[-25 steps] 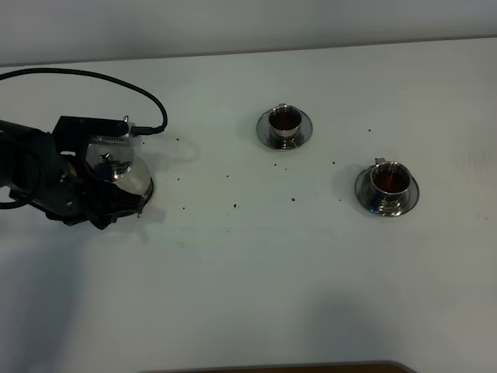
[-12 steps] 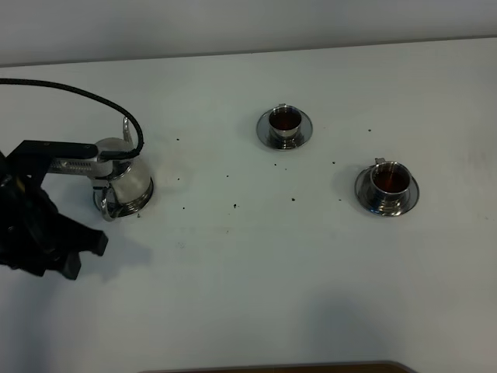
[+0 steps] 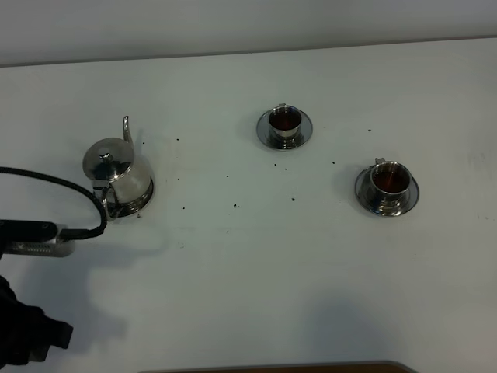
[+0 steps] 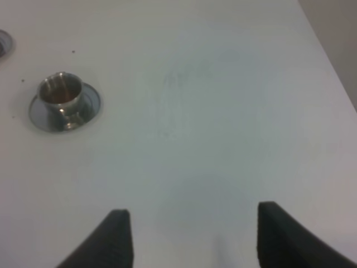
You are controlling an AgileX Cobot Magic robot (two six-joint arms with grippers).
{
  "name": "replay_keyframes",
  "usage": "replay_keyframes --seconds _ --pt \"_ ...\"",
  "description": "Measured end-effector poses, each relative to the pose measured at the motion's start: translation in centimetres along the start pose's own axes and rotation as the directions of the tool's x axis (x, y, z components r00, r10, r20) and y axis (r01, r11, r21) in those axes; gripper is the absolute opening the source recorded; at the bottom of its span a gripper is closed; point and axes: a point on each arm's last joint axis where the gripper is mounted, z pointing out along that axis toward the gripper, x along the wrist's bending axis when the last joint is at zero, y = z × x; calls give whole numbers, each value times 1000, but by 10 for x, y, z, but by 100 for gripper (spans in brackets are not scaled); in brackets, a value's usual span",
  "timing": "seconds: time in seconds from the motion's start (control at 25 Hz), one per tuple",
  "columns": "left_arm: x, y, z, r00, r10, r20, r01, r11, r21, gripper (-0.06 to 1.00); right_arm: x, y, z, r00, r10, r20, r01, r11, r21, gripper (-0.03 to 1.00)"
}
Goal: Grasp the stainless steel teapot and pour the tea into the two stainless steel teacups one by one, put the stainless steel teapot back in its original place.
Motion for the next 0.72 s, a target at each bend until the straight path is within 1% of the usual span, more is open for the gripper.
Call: replay_keyframes --seconds 0.2,0.28,0.4,0.44,0.6,0.72 --pt "2 -16 -3 1000 0 4 0 997 -80 46 0 0 0 1000 -1 0 1 1000 0 49" --pt "2 -20 -7 1000 0 5 1 996 -90 46 0 0 0 1000 -1 0 1 1000 0 49" --pt "3 -33 -12 1000 -2 7 3 998 -70 46 0 0 0 1000 -1 0 1 1000 0 49" --pt "3 -36 -15 1000 -3 8 3 996 -85 46 0 0 0 1000 -1 0 1 1000 0 49" --pt "7 -48 -25 1000 3 -11 -5 981 -191 46 0 0 0 1000 -1 0 1 1000 0 49" --pt "12 -58 -32 999 -43 -18 37 961 -274 46 0 0 0 1000 0 0 0 1000 0 49"
